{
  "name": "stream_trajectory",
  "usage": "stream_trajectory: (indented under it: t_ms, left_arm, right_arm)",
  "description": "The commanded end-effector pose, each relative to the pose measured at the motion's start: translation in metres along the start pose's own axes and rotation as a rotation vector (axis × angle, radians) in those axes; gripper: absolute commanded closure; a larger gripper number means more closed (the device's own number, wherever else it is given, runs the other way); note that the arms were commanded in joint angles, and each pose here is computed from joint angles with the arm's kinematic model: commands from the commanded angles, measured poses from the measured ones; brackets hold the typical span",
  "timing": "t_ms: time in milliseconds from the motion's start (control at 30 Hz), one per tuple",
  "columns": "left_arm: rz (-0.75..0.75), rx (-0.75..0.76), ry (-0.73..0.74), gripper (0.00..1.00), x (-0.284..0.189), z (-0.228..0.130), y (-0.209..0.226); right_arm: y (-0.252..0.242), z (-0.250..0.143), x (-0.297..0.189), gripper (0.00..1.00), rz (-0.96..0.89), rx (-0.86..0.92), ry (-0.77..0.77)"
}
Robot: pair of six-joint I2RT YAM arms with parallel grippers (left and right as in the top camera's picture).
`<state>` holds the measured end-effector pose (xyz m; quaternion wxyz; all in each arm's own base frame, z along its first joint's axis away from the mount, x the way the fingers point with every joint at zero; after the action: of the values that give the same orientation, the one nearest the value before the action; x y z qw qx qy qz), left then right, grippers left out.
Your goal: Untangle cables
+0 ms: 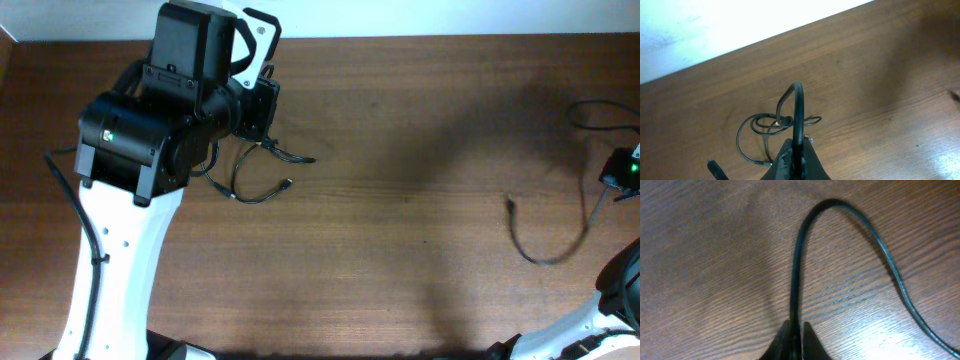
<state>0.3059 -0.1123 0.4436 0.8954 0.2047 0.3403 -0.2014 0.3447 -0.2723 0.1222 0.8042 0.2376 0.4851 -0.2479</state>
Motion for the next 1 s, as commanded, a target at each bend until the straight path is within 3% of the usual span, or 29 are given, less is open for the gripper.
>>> stream_trajectory:
  t_ms: [0, 100, 233, 400, 533, 600, 700, 833, 967]
  left_arm:
    - [0.018, 0.017, -0.029, 1.0, -0.011, 0.002, 0.001]
    - [0.017, 0.017, -0.026, 1.0, -0.011, 0.002, 0.001]
    - [0.01, 0.022, -0.025, 1.0, -0.011, 0.002, -0.002]
    - [-0.018, 0.054, -0.049, 1.0, -0.012, 0.008, -0.016]
    - [-0.021, 0.055, -0.042, 1.0, -0.009, 0.008, -0.016]
    - [-0.026, 0.056, -0.026, 1.0, -0.007, 0.007, -0.017]
    - [-0.033, 0.059, -0.006, 1.0, -0.006, 0.003, -0.018]
    - [-0.057, 0.083, -0.012, 1.0, -0.007, 0.005, -0.029]
    - [-0.076, 0.101, 0.0, 1.0, -0.008, 0.004, -0.037]
  right_arm:
    - [0.003, -0.004, 0.006, 0.96, 0.016, -0.029, 0.013]
    - [0.004, 0.004, 0.006, 0.96, 0.02, 0.028, -0.031]
    - [0.037, 0.05, -0.025, 0.96, 0.093, -0.013, -0.158]
    - [0.121, 0.13, -0.145, 0.96, 0.158, -0.104, -0.442]
    - [0.178, 0.148, -0.212, 0.96, 0.177, -0.17, -0.638]
    - [0.196, 0.145, -0.192, 0.96, 0.184, -0.188, -0.614]
    - [0.197, 0.129, -0.101, 0.96, 0.134, -0.163, -0.392]
    - [0.179, 0.077, 0.037, 0.96, 0.03, -0.159, -0.037]
    - [0.159, 0.053, 0.087, 0.96, -0.006, -0.186, 0.089]
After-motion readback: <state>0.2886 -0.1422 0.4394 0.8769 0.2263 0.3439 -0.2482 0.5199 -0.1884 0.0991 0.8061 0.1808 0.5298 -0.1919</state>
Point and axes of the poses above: each gripper's point midway between its finger pads, its own x axis out along the fingers, its own y axis along the line the jaws close on, z = x × y, the point moved 7 cm from there along -x, back along the fingers, and after that the axes turned 13 degrees about x, right-handed, at the moved point
